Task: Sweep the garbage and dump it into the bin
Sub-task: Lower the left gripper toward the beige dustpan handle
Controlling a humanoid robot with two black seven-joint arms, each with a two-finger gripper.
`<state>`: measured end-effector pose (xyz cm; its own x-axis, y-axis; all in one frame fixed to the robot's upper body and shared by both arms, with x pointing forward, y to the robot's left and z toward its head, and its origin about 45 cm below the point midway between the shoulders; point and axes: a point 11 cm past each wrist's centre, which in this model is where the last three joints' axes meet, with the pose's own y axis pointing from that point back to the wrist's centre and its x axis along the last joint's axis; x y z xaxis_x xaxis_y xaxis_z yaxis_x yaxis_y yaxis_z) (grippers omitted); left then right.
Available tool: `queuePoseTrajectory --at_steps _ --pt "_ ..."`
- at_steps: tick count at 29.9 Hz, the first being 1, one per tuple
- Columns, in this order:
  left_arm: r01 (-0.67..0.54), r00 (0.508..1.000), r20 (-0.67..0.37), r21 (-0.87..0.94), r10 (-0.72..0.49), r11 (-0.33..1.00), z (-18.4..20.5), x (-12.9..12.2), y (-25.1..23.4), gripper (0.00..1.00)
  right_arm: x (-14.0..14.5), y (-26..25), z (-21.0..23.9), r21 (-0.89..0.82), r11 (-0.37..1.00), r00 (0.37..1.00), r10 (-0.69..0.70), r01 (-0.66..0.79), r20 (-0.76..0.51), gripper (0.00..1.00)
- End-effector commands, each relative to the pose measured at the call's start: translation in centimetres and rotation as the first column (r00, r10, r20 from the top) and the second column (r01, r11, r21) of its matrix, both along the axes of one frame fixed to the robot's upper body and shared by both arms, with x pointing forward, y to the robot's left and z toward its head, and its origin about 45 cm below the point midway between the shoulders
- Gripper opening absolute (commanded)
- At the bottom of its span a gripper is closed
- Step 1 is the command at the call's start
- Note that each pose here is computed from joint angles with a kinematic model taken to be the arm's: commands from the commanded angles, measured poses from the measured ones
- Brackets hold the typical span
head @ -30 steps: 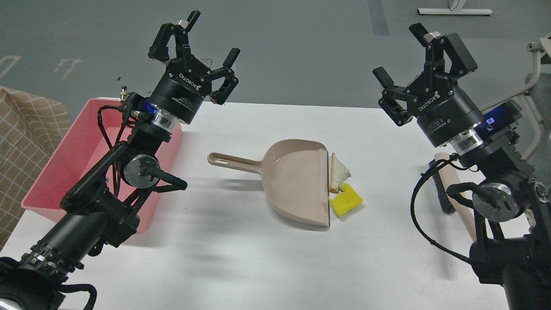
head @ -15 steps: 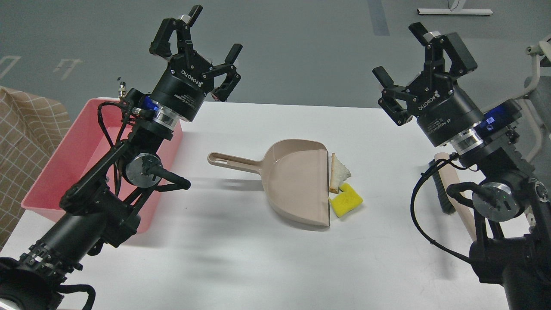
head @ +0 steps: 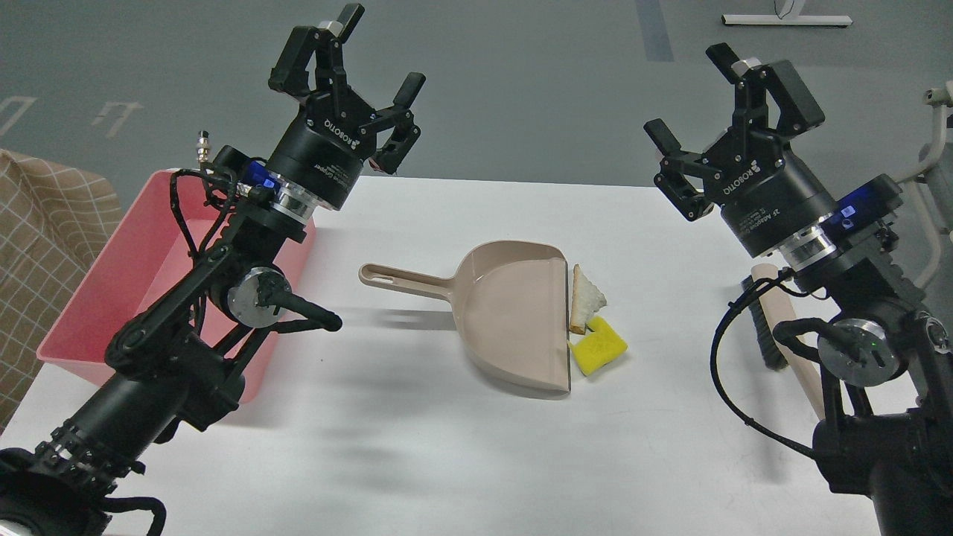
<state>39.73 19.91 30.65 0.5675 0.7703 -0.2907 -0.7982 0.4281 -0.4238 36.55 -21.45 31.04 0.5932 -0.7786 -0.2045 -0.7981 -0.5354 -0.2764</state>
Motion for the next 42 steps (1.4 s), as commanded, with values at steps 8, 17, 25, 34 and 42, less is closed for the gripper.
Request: queuePoseTrajectory --at_steps 8,17,25,34,42 --pt "-0.219 0.976 0.073 0.375 0.206 0.901 -0.7 -2.0 -2.5 0.98 0.1 0.0 -0.2 -0.001 1.0 1.0 0.0 0.0 -0.006 1.0" --pt "-0.273 0.949 0.004 0.507 0.314 0.817 -4.5 -6.2 -2.5 0.98 0.0 -0.1 -0.5 0.0 1.0 1.0 -0.004 0.004 -0.014 1.0" --pt "-0.255 0.93 -0.086 0.548 0.357 0.797 -7.4 -9.9 -0.6 0.98 0.1 -0.3 -0.7 0.001 1.0 1.0 -0.007 0.007 -0.02 1.0" --pt "-0.224 0.914 -0.166 0.552 0.369 0.803 -10.4 -12.5 -1.4 0.98 -0.1 -0.4 -1.1 -0.001 1.0 1.0 -0.009 0.009 -0.03 1.0" --pt "-0.209 0.906 -0.19 0.575 0.378 0.791 -12.3 -13.7 -1.7 0.98 -0.1 -0.4 -1.2 0.0 1.0 0.999 -0.013 0.013 -0.033 1.0"
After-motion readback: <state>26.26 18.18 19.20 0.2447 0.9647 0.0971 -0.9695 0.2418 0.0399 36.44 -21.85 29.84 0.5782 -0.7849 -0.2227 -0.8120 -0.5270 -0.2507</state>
